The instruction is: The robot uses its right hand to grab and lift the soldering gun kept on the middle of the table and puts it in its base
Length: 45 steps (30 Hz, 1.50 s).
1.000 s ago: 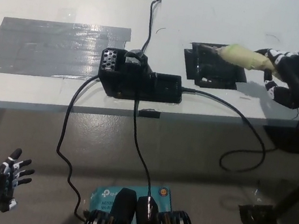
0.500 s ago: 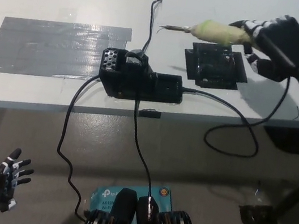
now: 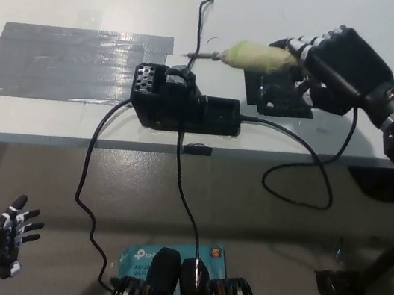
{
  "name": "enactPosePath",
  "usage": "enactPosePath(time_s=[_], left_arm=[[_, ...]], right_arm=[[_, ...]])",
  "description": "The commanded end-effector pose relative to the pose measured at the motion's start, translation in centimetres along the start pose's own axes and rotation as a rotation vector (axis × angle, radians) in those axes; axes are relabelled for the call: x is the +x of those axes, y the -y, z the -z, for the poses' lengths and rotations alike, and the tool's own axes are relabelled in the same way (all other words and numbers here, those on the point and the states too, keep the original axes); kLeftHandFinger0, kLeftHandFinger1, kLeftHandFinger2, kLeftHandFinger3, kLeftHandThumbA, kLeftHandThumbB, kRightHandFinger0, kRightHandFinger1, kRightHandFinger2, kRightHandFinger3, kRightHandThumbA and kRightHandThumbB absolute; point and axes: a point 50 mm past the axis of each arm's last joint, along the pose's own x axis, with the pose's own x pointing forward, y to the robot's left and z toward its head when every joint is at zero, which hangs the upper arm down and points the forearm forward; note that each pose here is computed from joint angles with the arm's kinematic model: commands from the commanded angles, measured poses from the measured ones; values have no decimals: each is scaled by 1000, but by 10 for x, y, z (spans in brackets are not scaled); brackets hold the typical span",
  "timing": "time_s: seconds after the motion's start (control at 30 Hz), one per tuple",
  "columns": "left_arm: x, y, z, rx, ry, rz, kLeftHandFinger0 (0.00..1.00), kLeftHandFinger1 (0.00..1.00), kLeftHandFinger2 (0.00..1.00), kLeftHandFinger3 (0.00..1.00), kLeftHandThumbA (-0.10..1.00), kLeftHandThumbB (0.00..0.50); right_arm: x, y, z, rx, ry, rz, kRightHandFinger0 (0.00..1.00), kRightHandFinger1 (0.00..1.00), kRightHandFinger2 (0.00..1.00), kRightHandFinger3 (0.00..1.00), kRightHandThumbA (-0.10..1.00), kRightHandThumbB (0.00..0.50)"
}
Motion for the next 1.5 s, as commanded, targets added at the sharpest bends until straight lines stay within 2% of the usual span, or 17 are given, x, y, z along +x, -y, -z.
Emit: enactPosePath(time_s=[0.0,0.03,0.07,0.2,0.5,0.57,0.6,0.67,0.7,0.73,0.77,0.87,0.93,1.1,1.23,1.33,1.47], left_arm=[[-4,-9,-14,18,39,-1,1000,1000,1000,1000,1000,250],[-5,-10,-15,18,42,2,1000,1000,1000,1000,1000,250],[-5,-11,-15,18,44,0,1000,1000,1000,1000,1000,260],[-4,-11,-15,22,46,0,1000,1000,1000,1000,1000,253],[-3,-9,-13,38,47,4,1000,1000,1000,1000,1000,255],[-3,-8,-14,33,48,10,1000,1000,1000,1000,1000,249],[-3,-6,-13,31,46,13,1000,1000,1000,1000,1000,242],[-3,-5,-13,30,45,14,1000,1000,1000,1000,1000,236],[-3,-5,-13,30,46,13,1000,1000,1000,1000,1000,240],[-3,-6,-13,31,50,16,1000,1000,1000,1000,1000,233],[-3,-3,-12,38,48,21,1000,1000,1000,1000,1000,231],[-4,-3,-13,35,48,23,1000,1000,1000,1000,1000,234],[-3,-3,-15,38,48,21,1000,1000,1000,1000,1000,218],[-3,-1,-15,54,55,30,1000,1000,1000,1000,1000,218],[-1,-1,-14,50,48,27,1000,1000,1000,1000,1000,230],[-1,-1,-14,45,47,29,1000,1000,1000,1000,1000,218],[-1,-2,-14,23,40,25,1000,1000,1000,1000,1000,240]], right_arm=[[8,40,9,-82,63,103,0,0,207,134,-100,239],[8,39,9,-75,56,98,0,0,204,157,-100,251],[7,38,12,-68,42,83,0,4,282,164,-100,174],[4,37,14,-63,38,71,0,0,94,165,-100,57],[0,27,9,-71,65,95,0,0,29,0,-100,68],[0,24,11,-65,46,61,0,81,243,82,-100,66],[0,23,14,-47,2,47,0,101,283,270,-100,115],[0,23,17,-39,-73,49,0,9,172,352,-100,140],[-1,22,19,-8,-116,109,0,0,88,320,-100,144],[-1,23,21,17,-177,96,0,0,36,139,-100,1],[-6,20,28,21,-194,122,0,0,8,31,-100,0],[-6,20,31,22,-222,93,0,133,497,142,-100,6],[-5,20,30,20,-225,106,0,126,553,191,-100,9],[-1,16,24,-15,-210,72,0,88,378,152,-100,0],[2,16,20,-2,-191,2,0,149,370,332,-100,195],[5,16,14,-16,-136,16,0,0,93,285,-100,68],[6,16,12,-27,-70,50,0,0,19,78,-100,70]])
